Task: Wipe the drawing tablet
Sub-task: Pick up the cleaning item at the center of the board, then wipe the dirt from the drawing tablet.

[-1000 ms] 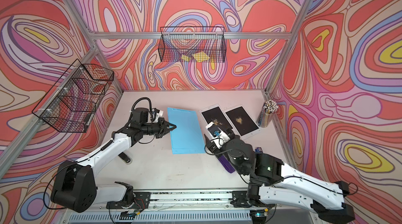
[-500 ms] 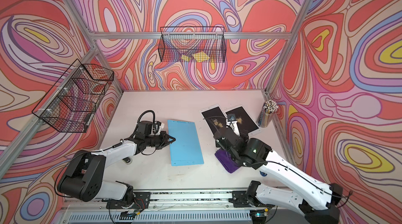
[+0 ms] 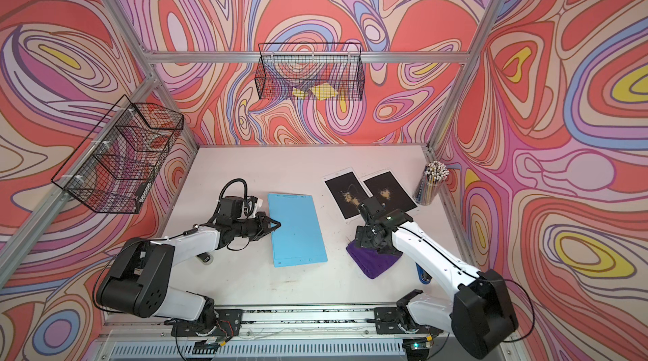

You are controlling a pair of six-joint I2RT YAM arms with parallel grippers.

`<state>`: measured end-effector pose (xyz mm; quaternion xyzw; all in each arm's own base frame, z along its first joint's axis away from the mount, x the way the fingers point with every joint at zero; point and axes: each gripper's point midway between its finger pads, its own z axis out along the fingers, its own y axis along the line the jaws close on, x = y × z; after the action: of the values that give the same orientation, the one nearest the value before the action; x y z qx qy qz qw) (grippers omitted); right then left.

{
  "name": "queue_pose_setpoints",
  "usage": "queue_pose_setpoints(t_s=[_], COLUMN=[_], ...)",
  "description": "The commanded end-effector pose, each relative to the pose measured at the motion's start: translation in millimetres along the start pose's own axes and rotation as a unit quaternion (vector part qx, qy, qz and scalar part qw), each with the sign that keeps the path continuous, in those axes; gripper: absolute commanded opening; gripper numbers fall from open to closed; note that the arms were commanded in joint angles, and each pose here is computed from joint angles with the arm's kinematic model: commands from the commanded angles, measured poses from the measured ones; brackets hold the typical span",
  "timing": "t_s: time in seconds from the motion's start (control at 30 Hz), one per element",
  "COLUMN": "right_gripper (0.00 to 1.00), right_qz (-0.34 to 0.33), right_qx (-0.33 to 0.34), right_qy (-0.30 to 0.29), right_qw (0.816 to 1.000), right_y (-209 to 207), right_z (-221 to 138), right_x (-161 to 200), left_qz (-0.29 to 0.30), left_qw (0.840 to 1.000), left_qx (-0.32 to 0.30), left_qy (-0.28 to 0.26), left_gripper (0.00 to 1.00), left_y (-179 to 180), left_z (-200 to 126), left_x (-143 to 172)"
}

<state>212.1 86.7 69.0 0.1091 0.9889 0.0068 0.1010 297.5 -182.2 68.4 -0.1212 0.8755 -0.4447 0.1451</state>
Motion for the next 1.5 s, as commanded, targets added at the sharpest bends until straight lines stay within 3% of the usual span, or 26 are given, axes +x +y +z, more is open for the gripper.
queue_pose_setpoints(t_s=[0.0,0.2,0.3,0.4,0.43,0.57,0.63,0.73,0.87,0.97,1.13,1.27,1.33,1.47], right_gripper=[0.97,0.94,0.90,0.76,0.69,0.19,0.00,0.00,0.00,0.00,0.00,0.00,0.00,0.00], right_qz=[0.026,0.036,0.037,0.035,0.033,0.026,0.024,0.015,-0.002,-0.046,-0.069,-0.117,-0.131,-0.162], right_qx=[-0.020,-0.010,-0.004,-0.001,-0.004,-0.011,-0.013,-0.011,-0.035,-0.060,-0.205,-0.255,-0.286,-0.277], right_qy=[0.009,0.048,0.052,0.046,0.043,0.020,0.008,-0.024,-0.112,-0.107,-0.142,-0.084,-0.083,-0.070], right_qw=[0.999,0.998,0.998,0.998,0.999,0.999,1.000,1.000,0.993,0.991,0.966,0.956,0.946,0.945], right_y=[9.8,9.8,8.1,5.9,5.6,2.7,0.3,-3.6,5.3,29.8,105.5,162.8,192.2,229.0], right_z=[20.8,58.0,66.4,67.2,65.2,48.1,34.1,3.9,-47.5,-60.1,-78.7,-62.2,-55.7,-33.6], right_x=[1.3,16.9,19.4,19.5,19.1,14.7,11.9,0.3,-34.7,-50.8,-85.0,-104.3,-117.1,-129.2], left_qz=[-0.016,-0.035,-0.051,-0.061,-0.062,-0.065,-0.066,-0.065,-0.063,-0.061,-0.056,-0.056,-0.055,-0.054], left_qw=[0.996,0.992,0.993,0.993,0.993,0.992,0.992,0.992,0.993,0.992,0.991,0.990,0.990,0.990], left_qx=[-0.092,-0.117,-0.106,-0.104,-0.103,-0.107,-0.109,-0.110,-0.104,-0.107,-0.117,-0.125,-0.127,-0.129], left_qy=[-0.015,-0.005,0.005,0.011,0.012,0.012,0.013,0.013,0.015,0.019,0.017,0.015,0.015,0.018], left_gripper=[0.11,0.24,0.26,0.25,0.24,0.22,0.22,0.22,0.21,0.21,0.19,0.19,0.19,0.14], left_y=[47.4,72.0,76.2,82.3,83.5,88.8,90.6,92.0,91.3,92.3,94.6,96.8,96.7,97.1], left_z=[-4.0,1.2,10.0,15.6,16.6,18.0,18.1,18.3,19.8,18.5,14.7,13.1,13.2,15.2], left_x=[6.7,18.7,21.0,24.2,24.9,27.3,28.5,29.2,30.2,32.6,34.5,34.2,32.9,31.6])
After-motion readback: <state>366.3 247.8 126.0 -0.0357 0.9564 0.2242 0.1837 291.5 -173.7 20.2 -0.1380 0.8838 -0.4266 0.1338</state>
